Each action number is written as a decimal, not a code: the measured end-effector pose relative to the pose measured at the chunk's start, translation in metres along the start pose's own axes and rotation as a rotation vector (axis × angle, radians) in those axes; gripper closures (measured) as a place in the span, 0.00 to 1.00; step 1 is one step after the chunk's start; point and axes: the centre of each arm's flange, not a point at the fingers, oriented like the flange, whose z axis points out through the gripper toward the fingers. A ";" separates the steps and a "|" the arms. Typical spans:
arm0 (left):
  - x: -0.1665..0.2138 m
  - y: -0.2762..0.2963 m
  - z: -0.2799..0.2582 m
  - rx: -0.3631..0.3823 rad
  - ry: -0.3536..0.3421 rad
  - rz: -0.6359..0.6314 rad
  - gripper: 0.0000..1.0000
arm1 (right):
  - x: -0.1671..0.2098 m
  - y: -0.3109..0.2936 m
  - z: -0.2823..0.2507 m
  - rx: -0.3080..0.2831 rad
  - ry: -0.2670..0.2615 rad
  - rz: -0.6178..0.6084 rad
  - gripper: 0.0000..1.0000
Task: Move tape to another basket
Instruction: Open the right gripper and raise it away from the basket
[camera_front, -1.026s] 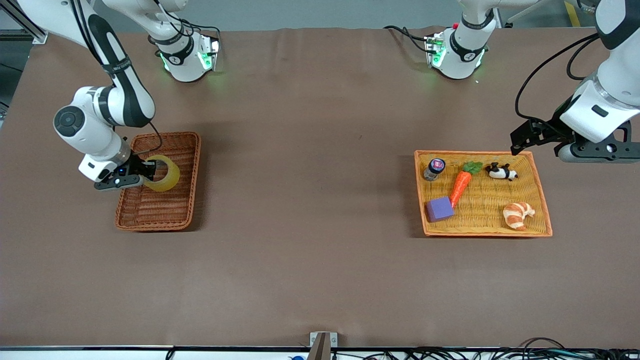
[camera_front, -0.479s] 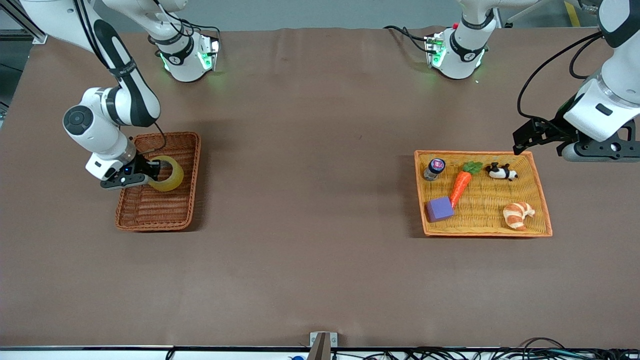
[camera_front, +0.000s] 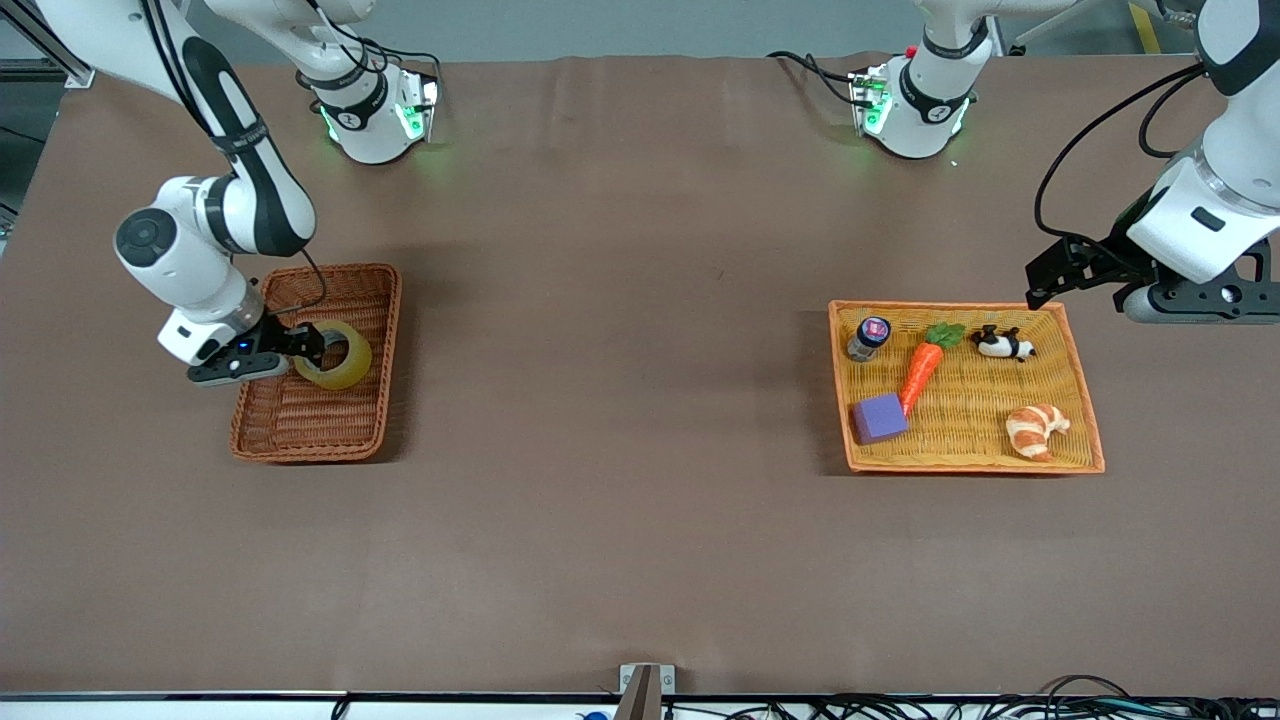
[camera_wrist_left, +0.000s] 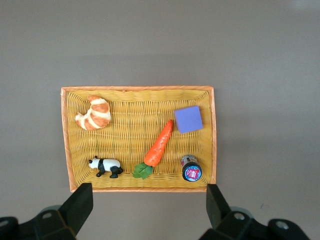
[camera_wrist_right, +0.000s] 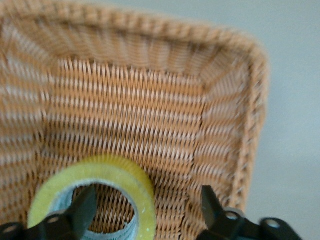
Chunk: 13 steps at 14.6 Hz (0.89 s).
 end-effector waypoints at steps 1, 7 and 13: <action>0.000 0.000 0.000 0.000 0.000 0.000 0.00 | 0.011 0.004 -0.019 -0.003 0.007 0.008 0.00; 0.000 -0.001 0.000 0.000 0.000 -0.002 0.00 | 0.072 0.019 -0.168 0.001 -0.076 0.124 0.00; 0.000 -0.001 0.000 0.000 0.000 -0.002 0.00 | 0.106 0.002 -0.308 -0.003 -0.107 0.209 0.00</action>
